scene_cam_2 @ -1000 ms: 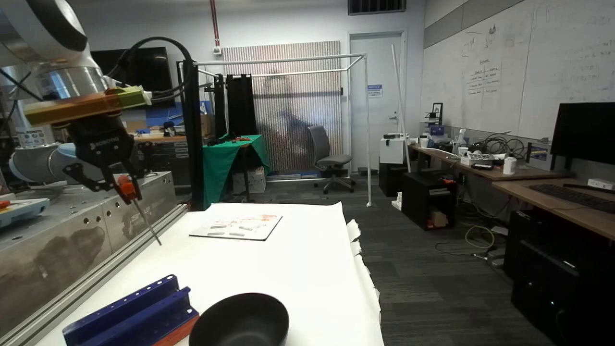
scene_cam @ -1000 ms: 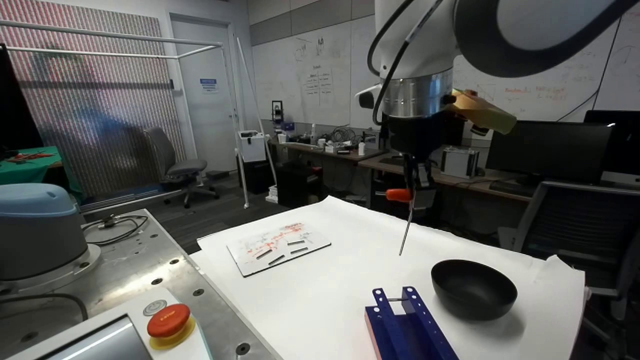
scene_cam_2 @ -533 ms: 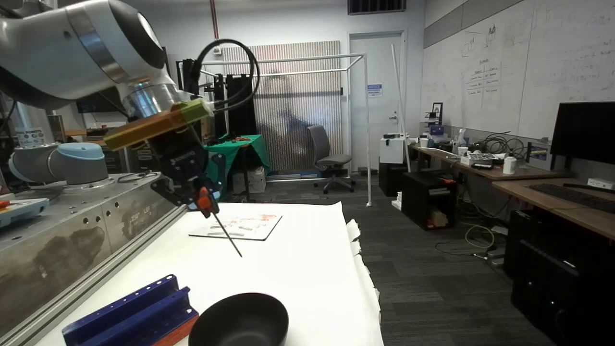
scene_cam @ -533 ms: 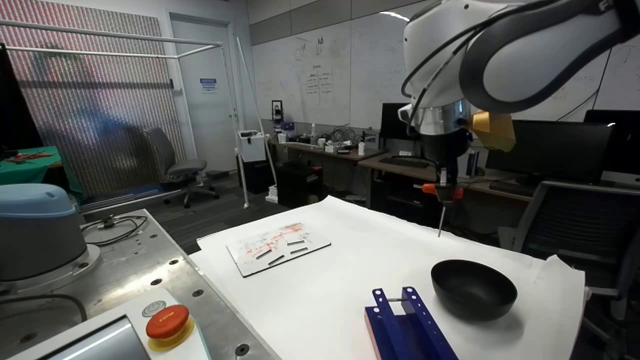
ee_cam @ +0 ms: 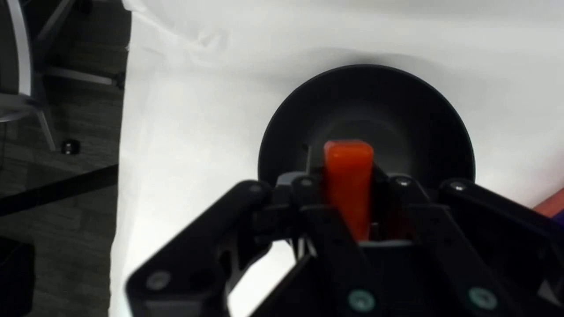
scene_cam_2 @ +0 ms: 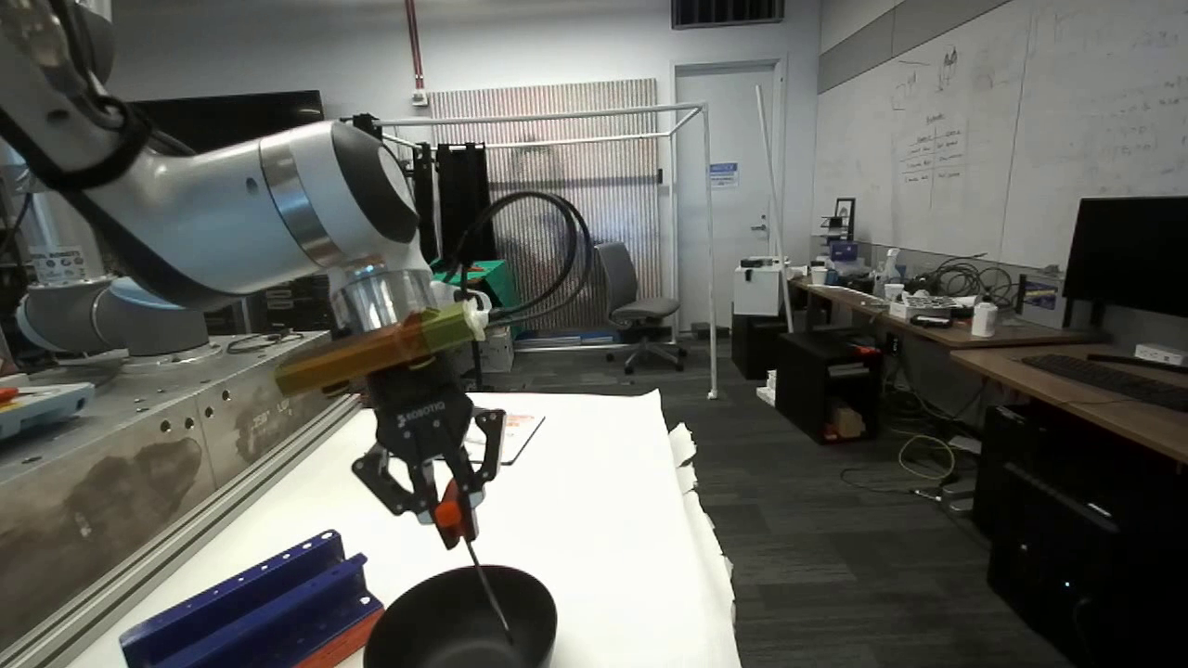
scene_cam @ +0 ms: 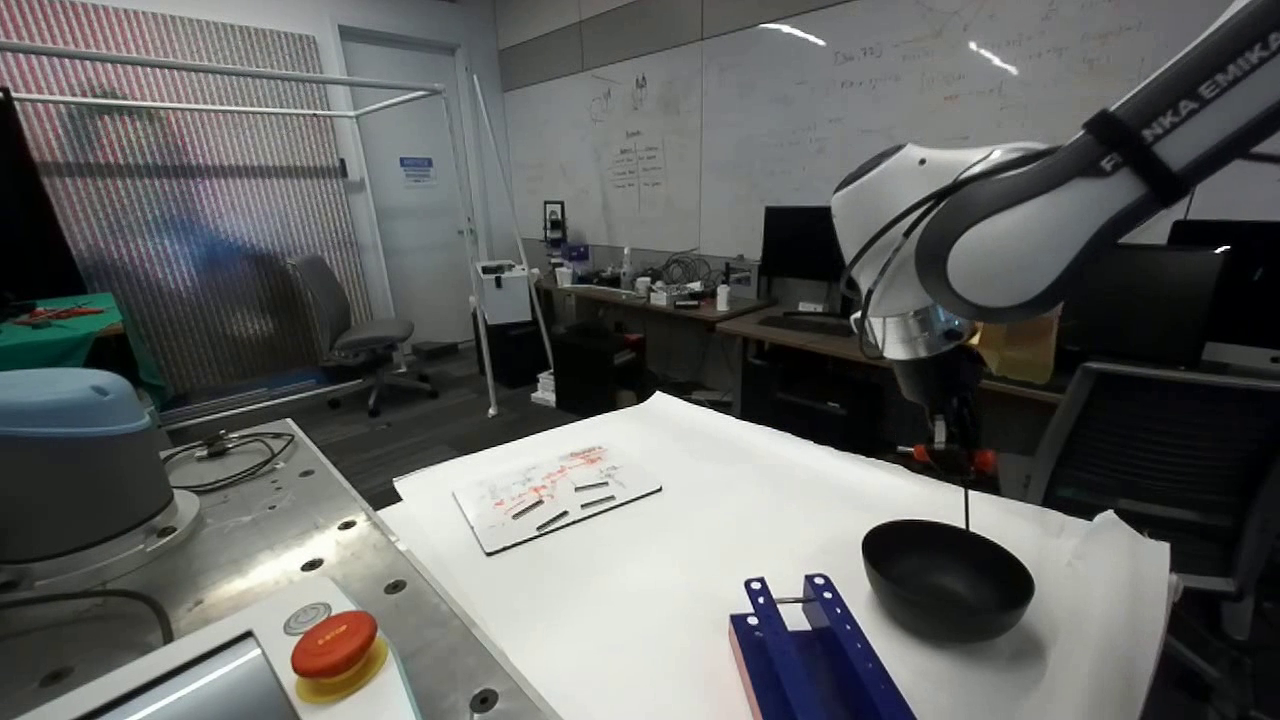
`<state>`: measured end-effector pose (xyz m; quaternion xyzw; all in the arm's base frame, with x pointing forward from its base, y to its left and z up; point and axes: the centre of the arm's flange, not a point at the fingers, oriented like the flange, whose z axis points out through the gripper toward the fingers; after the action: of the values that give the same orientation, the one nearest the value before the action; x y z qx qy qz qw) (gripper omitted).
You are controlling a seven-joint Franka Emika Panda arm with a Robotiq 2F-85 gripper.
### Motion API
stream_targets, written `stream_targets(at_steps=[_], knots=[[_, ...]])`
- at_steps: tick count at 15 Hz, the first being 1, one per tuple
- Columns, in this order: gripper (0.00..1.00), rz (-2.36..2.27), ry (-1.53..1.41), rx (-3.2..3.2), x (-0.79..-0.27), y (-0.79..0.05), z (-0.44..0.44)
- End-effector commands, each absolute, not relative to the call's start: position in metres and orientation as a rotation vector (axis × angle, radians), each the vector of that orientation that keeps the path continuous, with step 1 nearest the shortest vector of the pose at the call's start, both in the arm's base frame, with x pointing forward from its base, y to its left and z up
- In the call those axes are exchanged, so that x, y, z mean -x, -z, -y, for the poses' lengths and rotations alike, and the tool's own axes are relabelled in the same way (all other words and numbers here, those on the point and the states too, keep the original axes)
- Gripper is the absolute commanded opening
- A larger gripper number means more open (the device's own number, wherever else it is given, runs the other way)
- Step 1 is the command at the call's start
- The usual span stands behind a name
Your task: Pick up the orange object tool and put it in the bowl
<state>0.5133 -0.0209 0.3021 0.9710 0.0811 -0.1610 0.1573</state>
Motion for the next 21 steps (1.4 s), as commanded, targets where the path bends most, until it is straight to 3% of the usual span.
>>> stream_targets(at_steps=[1,4,5,6,8,15,21], knots=[[0.11,-0.26,0.547,-2.843,-0.52,-0.26,0.017],[0.13,-0.257,0.584,-2.88,-0.522,-0.236,0.015],[0.2,-0.262,0.596,-2.891,-0.522,-0.232,0.016],[0.45,-0.259,0.596,-2.897,-0.524,-0.233,0.017],[0.47,-0.247,0.592,-2.925,-0.525,-0.234,0.017],[0.99,-0.271,0.493,-2.991,-0.523,-0.272,0.011],[1.0,-0.395,0.315,-3.108,-0.511,-0.337,0.002]])
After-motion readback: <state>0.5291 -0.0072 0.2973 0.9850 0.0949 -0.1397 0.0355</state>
